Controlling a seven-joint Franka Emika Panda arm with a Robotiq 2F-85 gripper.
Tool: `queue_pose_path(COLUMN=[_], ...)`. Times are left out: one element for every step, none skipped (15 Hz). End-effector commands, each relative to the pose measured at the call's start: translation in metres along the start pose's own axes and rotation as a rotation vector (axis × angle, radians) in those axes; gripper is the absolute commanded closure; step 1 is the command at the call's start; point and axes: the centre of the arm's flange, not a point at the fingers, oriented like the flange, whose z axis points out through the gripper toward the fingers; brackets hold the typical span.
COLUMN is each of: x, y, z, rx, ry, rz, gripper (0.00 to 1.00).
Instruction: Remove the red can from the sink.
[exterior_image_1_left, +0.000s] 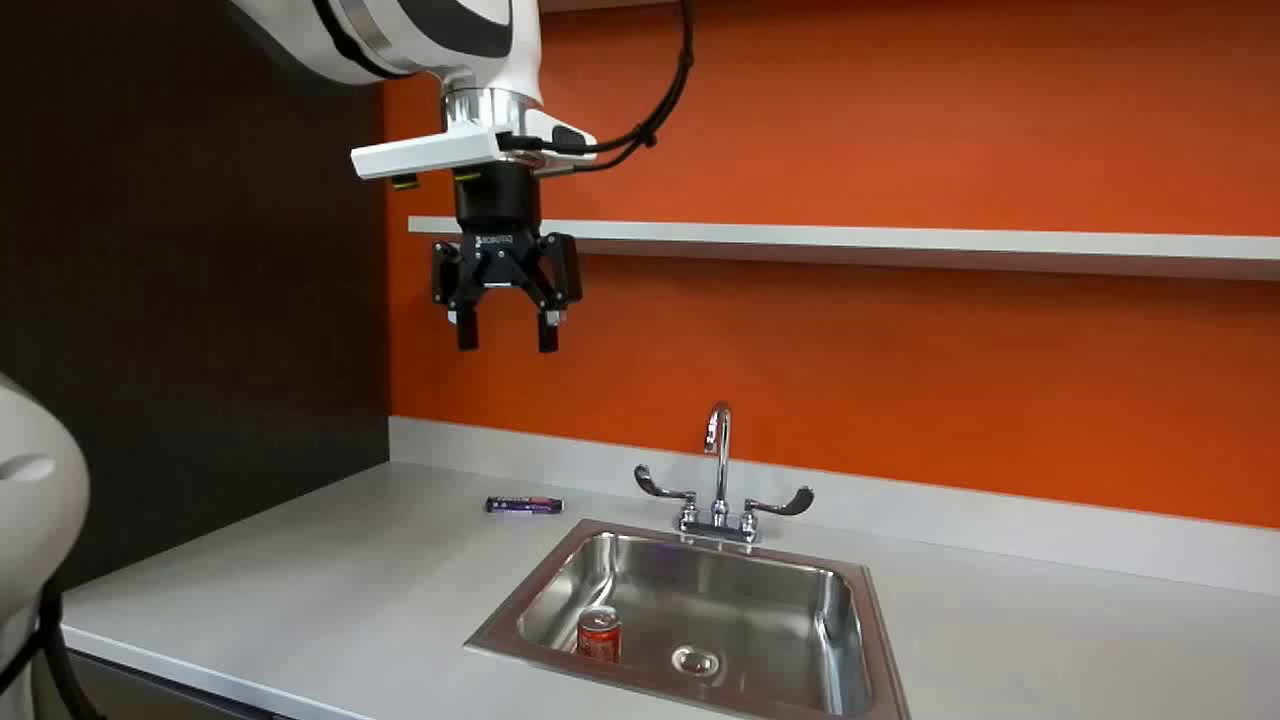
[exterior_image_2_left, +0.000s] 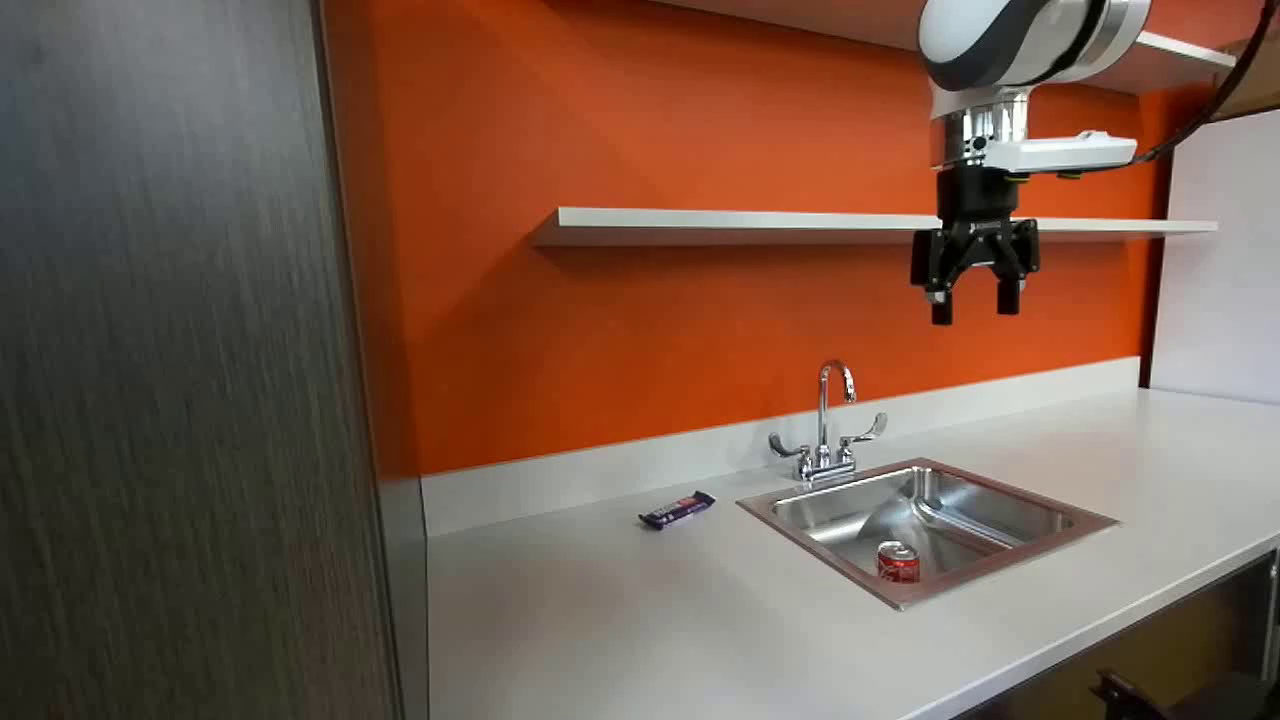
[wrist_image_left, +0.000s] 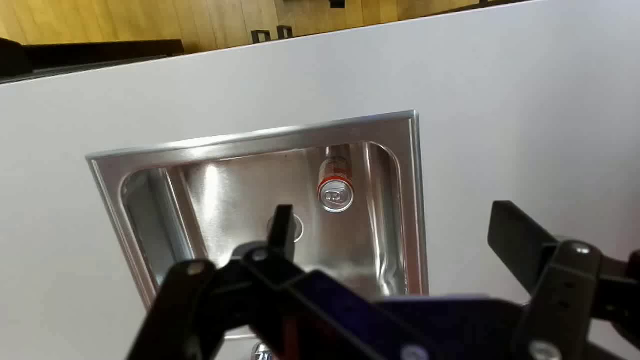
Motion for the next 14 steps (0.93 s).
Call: queue_pose_path(x=[0.0,0.0,0.0,0.006,0.01,0.014,0.019,0.023,0.027,0.031,0.034,0.04,0.044,0.05], y=[0.0,0.0,0.0,0.004,0.007,0.011,0.017,0.023,0.032,0.038,0.047,0.053,0.059,0.062], z=[0.0,0.0,0.0,0.005,0.009,0.014,0.021,0.028,0.036,0.045,0.053,0.064,0.072,0.083], rx=[0.0,0.0,0.0,0.001,0.004,0.004,0.008,0.012,0.019,0.022,0.027,0.033,0.032,0.034], ry=[0.0,0.0,0.0,0.004,0.009,0.012,0.016,0.019,0.022,0.023,0.022,0.021,0.02,0.018], rz=[0.0,0.0,0.0,0.001,0.004,0.01,0.018,0.026,0.039,0.053,0.068,0.079,0.09,0.094], gripper=[0.0,0.0,0.0,0.0,0.0,0.0,0.0,0.0,0.0,0.0,0.0,0.0,0.0,0.0])
